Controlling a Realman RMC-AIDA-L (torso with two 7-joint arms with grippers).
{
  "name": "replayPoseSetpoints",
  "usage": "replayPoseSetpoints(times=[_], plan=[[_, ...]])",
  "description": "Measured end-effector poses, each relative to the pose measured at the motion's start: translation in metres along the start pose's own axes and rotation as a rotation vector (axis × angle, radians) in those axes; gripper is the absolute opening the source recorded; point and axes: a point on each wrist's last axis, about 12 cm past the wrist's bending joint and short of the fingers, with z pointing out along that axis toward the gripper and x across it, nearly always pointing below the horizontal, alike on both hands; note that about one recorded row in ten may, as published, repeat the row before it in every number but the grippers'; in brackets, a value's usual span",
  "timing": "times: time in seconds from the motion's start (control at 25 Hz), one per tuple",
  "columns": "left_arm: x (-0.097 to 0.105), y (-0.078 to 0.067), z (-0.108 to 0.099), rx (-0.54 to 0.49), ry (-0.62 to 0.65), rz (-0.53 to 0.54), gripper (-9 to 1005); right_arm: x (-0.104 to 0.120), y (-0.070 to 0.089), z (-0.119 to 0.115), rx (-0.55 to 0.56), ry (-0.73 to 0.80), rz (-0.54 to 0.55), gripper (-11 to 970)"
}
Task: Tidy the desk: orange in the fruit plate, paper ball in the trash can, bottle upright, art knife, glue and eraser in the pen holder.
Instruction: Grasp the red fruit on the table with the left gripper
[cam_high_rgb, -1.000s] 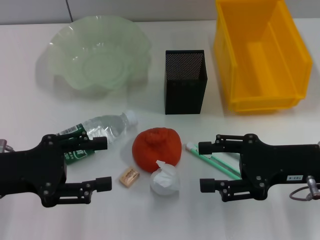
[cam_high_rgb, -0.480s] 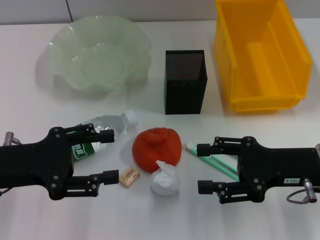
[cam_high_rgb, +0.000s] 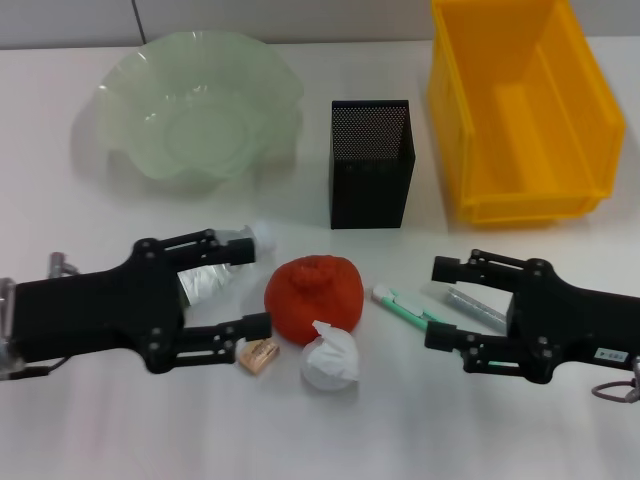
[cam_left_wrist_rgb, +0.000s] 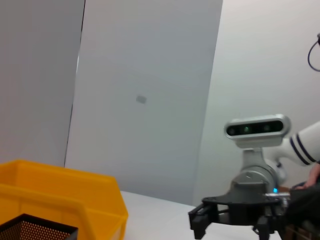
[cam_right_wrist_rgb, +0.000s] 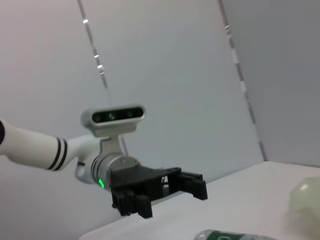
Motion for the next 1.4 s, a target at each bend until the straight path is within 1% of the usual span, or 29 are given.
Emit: replayPoseSetpoints(times=[0.04, 0.08, 0.12, 0.2, 0.24, 0.32, 0.44, 0.52, 0.64, 0.88, 1.04, 1.16, 1.4], plan=[[0.007, 0.005, 0.014, -0.008, -0.020, 0.001, 711, 0.003, 0.001, -0.005, 0.026, -0.011, 0.004, 775], [0.007, 0.005, 0.014, -0.008, -0.020, 0.001, 709, 0.003, 0.001, -0.005, 0.026, -0.011, 0.004, 775], [0.010, 0.007, 0.019, -0.019, -0.024, 0.004, 707, 0.005, 0.003, -0.011, 0.052, -0.021, 0.008, 775], [0.014, 0.012, 0.025, -0.042, -0.017, 0.012, 702, 0.007, 0.004, -0.013, 0.060, -0.023, 0.012, 774], [0.018, 0.016, 0.032, -0.064, 0.001, 0.019, 700, 0.010, 0.007, -0.017, 0.075, -0.024, 0.022, 774], [0.020, 0.018, 0.035, -0.076, 0.008, 0.019, 695, 0.012, 0.008, -0.019, 0.082, -0.025, 0.027, 774], [0.029, 0.024, 0.045, -0.134, 0.031, 0.031, 688, 0.018, 0.012, -0.024, 0.109, -0.035, 0.044, 774], [0.031, 0.025, 0.048, -0.143, 0.038, 0.033, 683, 0.019, 0.013, -0.024, 0.112, -0.039, 0.048, 774], [0.040, 0.026, 0.059, -0.157, 0.061, 0.036, 677, 0.021, 0.014, -0.024, 0.117, -0.045, 0.053, 774], [0.047, 0.027, 0.070, -0.170, 0.090, 0.031, 663, 0.020, 0.013, -0.023, 0.110, -0.042, 0.049, 774], [0.051, 0.028, 0.074, -0.208, 0.089, 0.028, 653, 0.019, 0.012, -0.022, 0.107, -0.042, 0.047, 774], [0.053, 0.028, 0.076, -0.226, 0.084, 0.039, 646, 0.019, 0.012, -0.021, 0.105, -0.042, 0.047, 773], [0.056, 0.026, 0.078, -0.226, 0.092, 0.044, 633, 0.020, 0.012, -0.020, 0.106, -0.048, 0.052, 773]])
